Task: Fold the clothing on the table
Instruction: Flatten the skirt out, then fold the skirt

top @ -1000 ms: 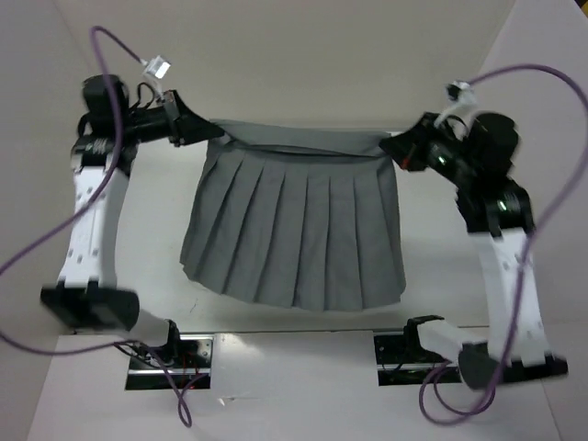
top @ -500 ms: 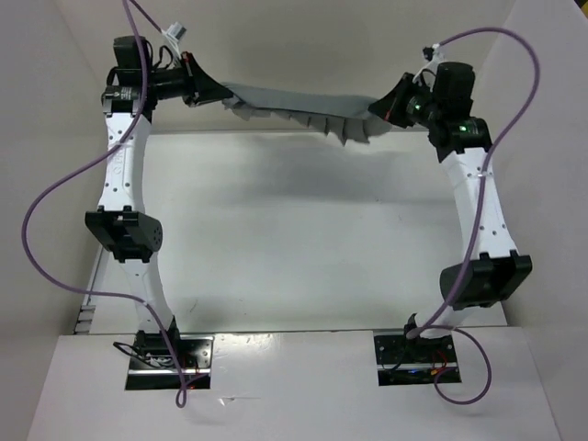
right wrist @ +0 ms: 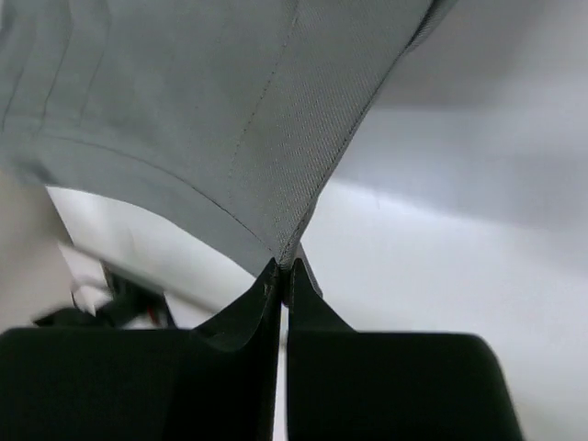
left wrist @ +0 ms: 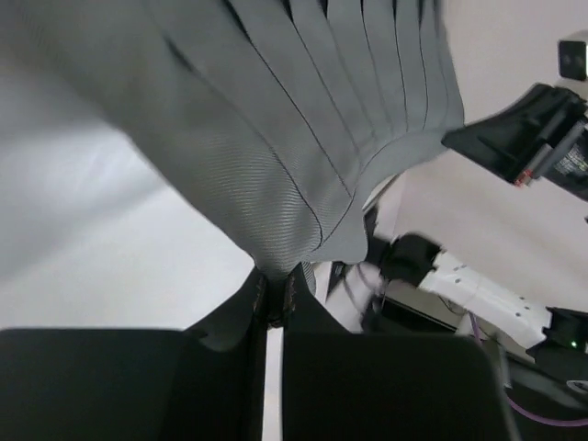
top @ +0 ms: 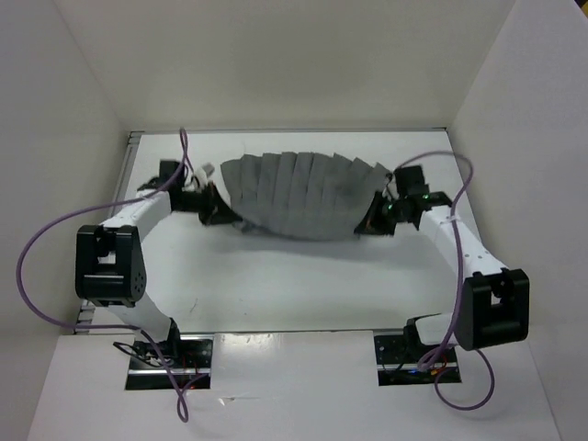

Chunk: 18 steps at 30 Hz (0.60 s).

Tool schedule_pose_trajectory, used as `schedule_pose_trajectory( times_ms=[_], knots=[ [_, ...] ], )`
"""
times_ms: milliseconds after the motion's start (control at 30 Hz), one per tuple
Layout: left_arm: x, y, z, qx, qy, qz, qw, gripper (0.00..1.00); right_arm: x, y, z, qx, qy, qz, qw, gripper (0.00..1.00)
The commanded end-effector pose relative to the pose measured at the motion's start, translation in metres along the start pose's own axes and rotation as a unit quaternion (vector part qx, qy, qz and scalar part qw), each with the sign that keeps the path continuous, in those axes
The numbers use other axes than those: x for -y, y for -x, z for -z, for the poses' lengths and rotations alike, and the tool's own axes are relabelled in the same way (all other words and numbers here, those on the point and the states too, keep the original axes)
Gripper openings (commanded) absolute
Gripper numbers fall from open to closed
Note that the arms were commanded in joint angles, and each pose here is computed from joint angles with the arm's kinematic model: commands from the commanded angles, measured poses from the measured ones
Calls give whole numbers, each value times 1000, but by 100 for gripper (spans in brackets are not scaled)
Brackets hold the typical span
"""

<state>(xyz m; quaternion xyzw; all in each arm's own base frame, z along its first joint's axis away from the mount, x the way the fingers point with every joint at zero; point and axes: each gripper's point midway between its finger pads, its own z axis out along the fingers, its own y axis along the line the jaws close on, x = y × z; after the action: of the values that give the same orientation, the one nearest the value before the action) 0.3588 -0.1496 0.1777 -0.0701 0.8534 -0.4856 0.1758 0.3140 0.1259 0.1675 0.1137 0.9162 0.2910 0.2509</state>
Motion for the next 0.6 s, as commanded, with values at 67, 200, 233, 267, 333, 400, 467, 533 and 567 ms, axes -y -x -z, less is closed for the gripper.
schedule_pose_trajectory(
  times_ms=[67, 200, 233, 267, 333, 400, 467, 533, 567],
  knots=[
    [-47, -106, 5, -64, 35, 31, 997, 1, 3, -137, 22, -161, -40, -87, 982, 0],
    [-54, -160, 16, -106, 36, 68, 991, 2, 6, -188, 43, -221, -48, -128, 966, 0],
    [-50, -161, 19, -105, 35, 65, 992, 2, 11, -196, 45, -226, -55, -137, 963, 0],
    [-50, -168, 21, -114, 45, 73, 990, 2, 9, -199, 53, -228, -51, -142, 962, 0],
    [-44, -169, 25, -114, 44, 67, 990, 2, 10, -206, 62, -234, -59, -152, 958, 0],
    [-41, -167, 28, -112, 52, 67, 990, 2, 9, -201, 68, -216, -64, -156, 962, 0],
    [-29, -152, 29, -97, 46, 61, 992, 2, 10, -196, 75, -200, -80, -160, 963, 0],
    [-15, -137, 30, -81, 32, 50, 995, 2, 9, -181, 80, -163, -97, -164, 968, 0],
    [-1, -123, 31, -66, 19, 36, 997, 3, 11, -175, 81, -150, -105, -174, 968, 0]
  ],
)
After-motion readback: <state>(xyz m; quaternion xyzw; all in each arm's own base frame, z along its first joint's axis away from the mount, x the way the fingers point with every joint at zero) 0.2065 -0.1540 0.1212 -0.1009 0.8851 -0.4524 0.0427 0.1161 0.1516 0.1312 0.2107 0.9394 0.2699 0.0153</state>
